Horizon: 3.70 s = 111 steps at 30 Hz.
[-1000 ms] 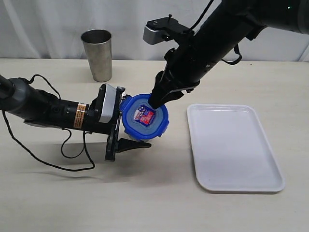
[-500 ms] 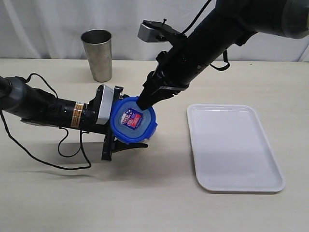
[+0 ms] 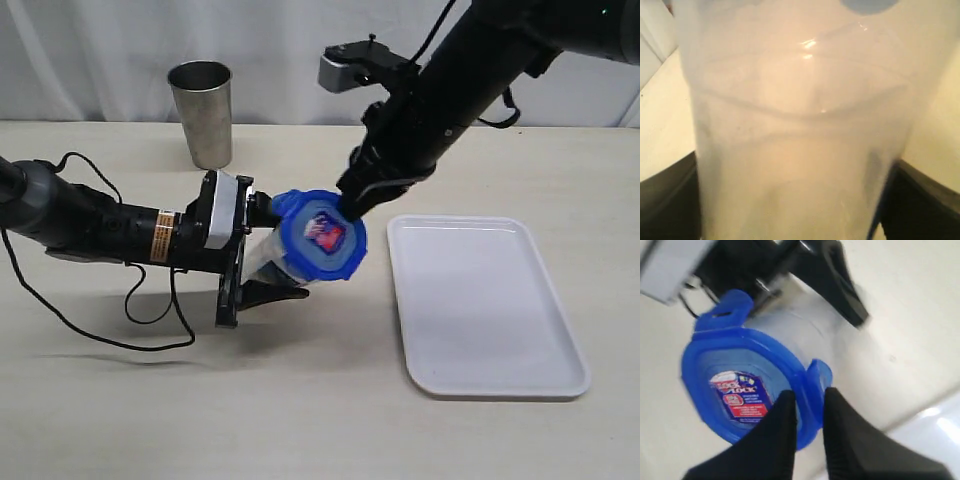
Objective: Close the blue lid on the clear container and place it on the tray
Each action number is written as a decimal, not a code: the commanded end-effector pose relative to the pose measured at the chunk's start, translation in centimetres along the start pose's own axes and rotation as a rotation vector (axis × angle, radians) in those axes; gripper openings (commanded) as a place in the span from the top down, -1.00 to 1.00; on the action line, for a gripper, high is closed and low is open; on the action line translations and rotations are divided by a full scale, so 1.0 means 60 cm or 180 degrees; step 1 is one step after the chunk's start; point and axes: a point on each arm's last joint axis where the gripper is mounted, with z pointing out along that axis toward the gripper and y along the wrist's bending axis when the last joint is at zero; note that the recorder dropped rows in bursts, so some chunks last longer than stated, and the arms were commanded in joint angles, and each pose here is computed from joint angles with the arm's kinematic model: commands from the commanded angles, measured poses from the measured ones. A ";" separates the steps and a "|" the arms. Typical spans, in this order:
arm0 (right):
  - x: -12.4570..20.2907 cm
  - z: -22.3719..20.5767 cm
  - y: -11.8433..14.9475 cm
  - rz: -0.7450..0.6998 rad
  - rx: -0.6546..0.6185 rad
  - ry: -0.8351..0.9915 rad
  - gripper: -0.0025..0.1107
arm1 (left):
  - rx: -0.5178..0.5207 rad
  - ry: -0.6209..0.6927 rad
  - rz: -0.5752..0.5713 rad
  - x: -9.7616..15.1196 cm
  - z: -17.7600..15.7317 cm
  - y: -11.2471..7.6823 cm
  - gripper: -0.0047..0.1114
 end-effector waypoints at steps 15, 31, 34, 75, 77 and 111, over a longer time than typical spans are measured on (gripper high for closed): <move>-0.005 -0.065 -0.032 0.0999 0.1025 -0.0203 0.34 | -0.0363 -0.0049 -0.0345 0.005 -0.028 0.026 0.92; -0.101 -0.033 0.099 -0.0152 0.1362 -0.0678 0.16 | -0.0460 0.0225 -0.0382 0.018 -0.029 0.030 0.92; -0.130 -0.059 0.132 0.0484 0.1301 -0.1023 0.16 | -0.0454 0.0226 -0.0379 0.018 -0.029 0.029 0.92; -0.127 0.117 0.074 0.2342 0.0951 0.0180 0.48 | -0.0446 0.0128 -0.0361 0.014 -0.028 0.029 0.92; -0.125 0.129 0.070 0.2278 0.0957 0.0240 0.48 | -0.0446 0.0128 -0.0361 0.014 -0.028 0.029 0.92; -0.123 0.168 0.096 0.1973 0.1115 0.0381 0.48 | -0.0409 0.0010 -0.0356 0.008 -0.028 0.028 0.92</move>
